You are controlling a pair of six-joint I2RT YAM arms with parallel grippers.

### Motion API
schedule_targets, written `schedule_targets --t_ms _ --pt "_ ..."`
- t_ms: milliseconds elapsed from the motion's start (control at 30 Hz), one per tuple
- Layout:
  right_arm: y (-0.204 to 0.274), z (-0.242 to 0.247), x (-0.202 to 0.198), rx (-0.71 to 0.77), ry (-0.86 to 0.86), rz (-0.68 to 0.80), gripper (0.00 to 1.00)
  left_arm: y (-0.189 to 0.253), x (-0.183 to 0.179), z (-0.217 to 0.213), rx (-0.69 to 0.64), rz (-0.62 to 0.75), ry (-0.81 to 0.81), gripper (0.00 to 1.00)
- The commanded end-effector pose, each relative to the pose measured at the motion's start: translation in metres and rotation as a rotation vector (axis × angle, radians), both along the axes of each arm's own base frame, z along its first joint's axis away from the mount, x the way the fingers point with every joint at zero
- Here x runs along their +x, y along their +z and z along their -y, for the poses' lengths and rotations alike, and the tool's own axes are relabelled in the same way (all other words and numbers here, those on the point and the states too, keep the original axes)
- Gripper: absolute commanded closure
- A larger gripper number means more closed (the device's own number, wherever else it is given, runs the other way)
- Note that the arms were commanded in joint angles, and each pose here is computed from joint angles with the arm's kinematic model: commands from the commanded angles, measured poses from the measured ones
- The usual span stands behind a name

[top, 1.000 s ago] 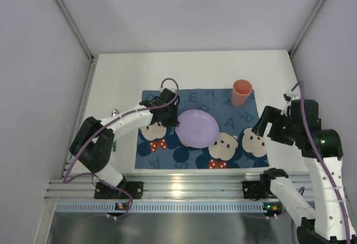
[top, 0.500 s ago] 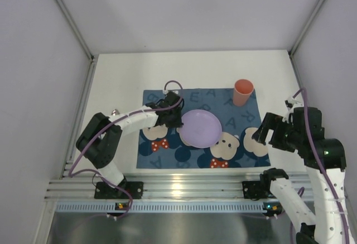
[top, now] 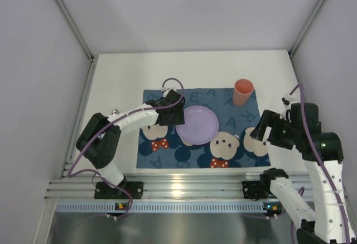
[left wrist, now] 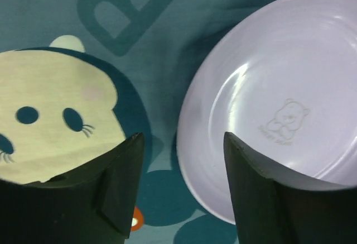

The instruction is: Set the dinner table for one person

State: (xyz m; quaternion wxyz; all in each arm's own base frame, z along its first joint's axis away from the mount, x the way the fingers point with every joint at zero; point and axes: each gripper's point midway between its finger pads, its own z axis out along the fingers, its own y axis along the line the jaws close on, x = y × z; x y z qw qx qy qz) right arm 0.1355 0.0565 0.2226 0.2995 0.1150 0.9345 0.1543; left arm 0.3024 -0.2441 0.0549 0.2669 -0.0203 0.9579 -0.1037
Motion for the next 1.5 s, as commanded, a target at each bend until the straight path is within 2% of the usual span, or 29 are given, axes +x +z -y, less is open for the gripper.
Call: schedule_targets --t_ms 0,100,200,267,300,367,500,800,867,1133,1267,1400,1467 --pt "0.004 -0.004 0.012 0.018 0.013 0.027 0.13 0.005 -0.006 -0.022 0.066 0.008 0.038 0.31" --pt "0.008 -0.005 0.015 0.021 0.018 0.032 0.12 0.029 -0.012 -0.065 0.191 0.02 0.145 0.24" --pt "0.009 -0.006 0.017 0.02 0.019 0.035 0.12 0.041 -0.018 -0.141 0.273 -0.032 0.304 0.24" --pt "0.006 -0.007 0.016 0.028 0.025 0.029 0.12 0.053 -0.022 -0.171 0.243 -0.021 0.364 0.24" --pt "0.005 -0.008 0.016 0.031 0.026 0.029 0.12 0.048 -0.026 -0.201 0.269 -0.042 0.413 0.24" --pt "0.001 -0.008 0.016 0.034 0.027 0.025 0.12 0.053 -0.03 -0.222 0.254 -0.025 0.444 0.24" --pt "-0.002 -0.009 0.015 0.034 0.031 0.019 0.12 0.036 -0.038 -0.265 0.229 -0.077 0.528 0.3" --pt "0.005 -0.01 0.016 0.018 0.053 0.03 0.12 0.008 -0.027 -0.299 0.191 -0.145 0.553 0.37" --pt "0.004 -0.011 0.016 0.014 0.059 0.025 0.12 -0.001 -0.02 -0.297 0.151 -0.154 0.533 0.39" --pt "-0.003 -0.01 0.015 -0.008 0.069 0.007 0.12 -0.032 -0.007 -0.3 0.164 -0.236 0.472 0.44" --pt "-0.005 -0.01 0.016 -0.016 0.07 -0.002 0.12 -0.05 -0.01 -0.301 0.165 -0.277 0.469 0.54" --pt "-0.006 -0.008 0.018 -0.029 0.071 -0.008 0.12 -0.067 -0.016 -0.3 0.154 -0.326 0.47 0.77" --pt "-0.006 -0.008 0.019 -0.033 0.072 -0.008 0.12 -0.069 -0.016 -0.3 0.155 -0.334 0.471 0.85"
